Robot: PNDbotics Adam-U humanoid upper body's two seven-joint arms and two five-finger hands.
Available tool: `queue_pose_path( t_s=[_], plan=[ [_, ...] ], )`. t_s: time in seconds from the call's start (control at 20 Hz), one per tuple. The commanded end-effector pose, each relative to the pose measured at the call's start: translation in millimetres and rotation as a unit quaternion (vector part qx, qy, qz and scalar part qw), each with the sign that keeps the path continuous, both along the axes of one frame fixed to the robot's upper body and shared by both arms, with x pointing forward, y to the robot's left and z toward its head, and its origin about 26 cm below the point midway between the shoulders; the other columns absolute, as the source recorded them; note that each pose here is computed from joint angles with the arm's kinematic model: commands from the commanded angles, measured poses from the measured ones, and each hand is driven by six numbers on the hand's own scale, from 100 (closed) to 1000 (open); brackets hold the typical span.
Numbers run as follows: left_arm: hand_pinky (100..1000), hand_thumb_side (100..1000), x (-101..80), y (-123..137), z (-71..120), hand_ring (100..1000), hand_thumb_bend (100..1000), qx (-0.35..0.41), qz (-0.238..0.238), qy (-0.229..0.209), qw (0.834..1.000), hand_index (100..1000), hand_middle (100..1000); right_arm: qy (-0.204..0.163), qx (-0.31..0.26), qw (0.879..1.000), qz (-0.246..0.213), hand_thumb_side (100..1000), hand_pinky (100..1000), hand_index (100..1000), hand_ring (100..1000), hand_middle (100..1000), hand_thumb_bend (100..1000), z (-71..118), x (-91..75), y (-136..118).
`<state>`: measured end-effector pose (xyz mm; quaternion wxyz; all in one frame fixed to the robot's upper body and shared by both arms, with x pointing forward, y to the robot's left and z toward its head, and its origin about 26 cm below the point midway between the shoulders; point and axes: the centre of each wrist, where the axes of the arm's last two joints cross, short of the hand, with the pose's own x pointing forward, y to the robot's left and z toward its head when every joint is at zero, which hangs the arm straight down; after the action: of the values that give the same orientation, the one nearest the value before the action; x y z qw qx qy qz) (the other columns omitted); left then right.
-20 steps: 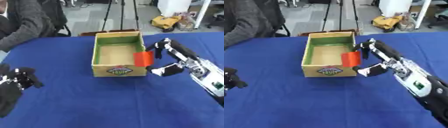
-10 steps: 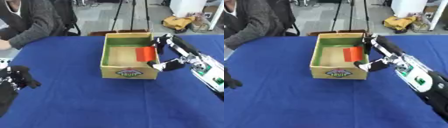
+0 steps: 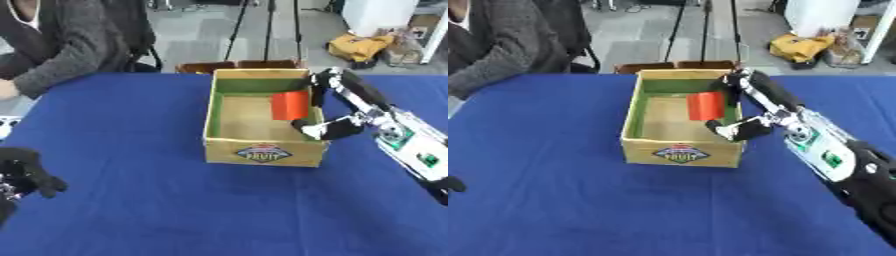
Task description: Pick up objects on the table and place them in the box.
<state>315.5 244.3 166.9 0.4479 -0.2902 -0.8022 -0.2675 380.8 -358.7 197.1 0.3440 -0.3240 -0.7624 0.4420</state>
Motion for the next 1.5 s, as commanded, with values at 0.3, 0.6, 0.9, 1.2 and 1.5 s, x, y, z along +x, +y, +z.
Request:
queue_pose_path(
  t_s=[0.3,0.6,0.9,1.2,1.5],
  plan=[
    [637,1000,-1.4,-1,10.9,493,253,0.008,-0.007,-0.021,1.000,725,498,-0.014,-0.007,1.000,-0.017,141,502,407,476,317,100,12.8,2.5,-15],
    [637,1000,-1.1,-2,10.8,493,258,0.010,-0.008,-0.021,1.000,725,498,-0.003,-0.027,1.000,0.000,142,528,424,492,336,103,4.9,5.8,-9],
    [637,1000,-0.5,-3,11.5,493,262,0.009,-0.010,-0.021,1.000,725,498,0.013,-0.057,0.998,0.019,207,574,498,536,389,155,-7.7,11.0,-1],
    [637,1000,-0.5,-3,11.4,492,265,0.010,-0.010,-0.020,1.000,725,497,0.019,-0.076,0.997,0.028,363,614,642,581,489,283,-12.7,12.5,0],
    [637,1000,-0.4,-3,10.7,492,266,0.011,-0.009,-0.019,1.000,725,497,0.024,-0.088,0.995,0.030,455,634,721,607,591,372,-15.2,13.0,-1]
  ],
)
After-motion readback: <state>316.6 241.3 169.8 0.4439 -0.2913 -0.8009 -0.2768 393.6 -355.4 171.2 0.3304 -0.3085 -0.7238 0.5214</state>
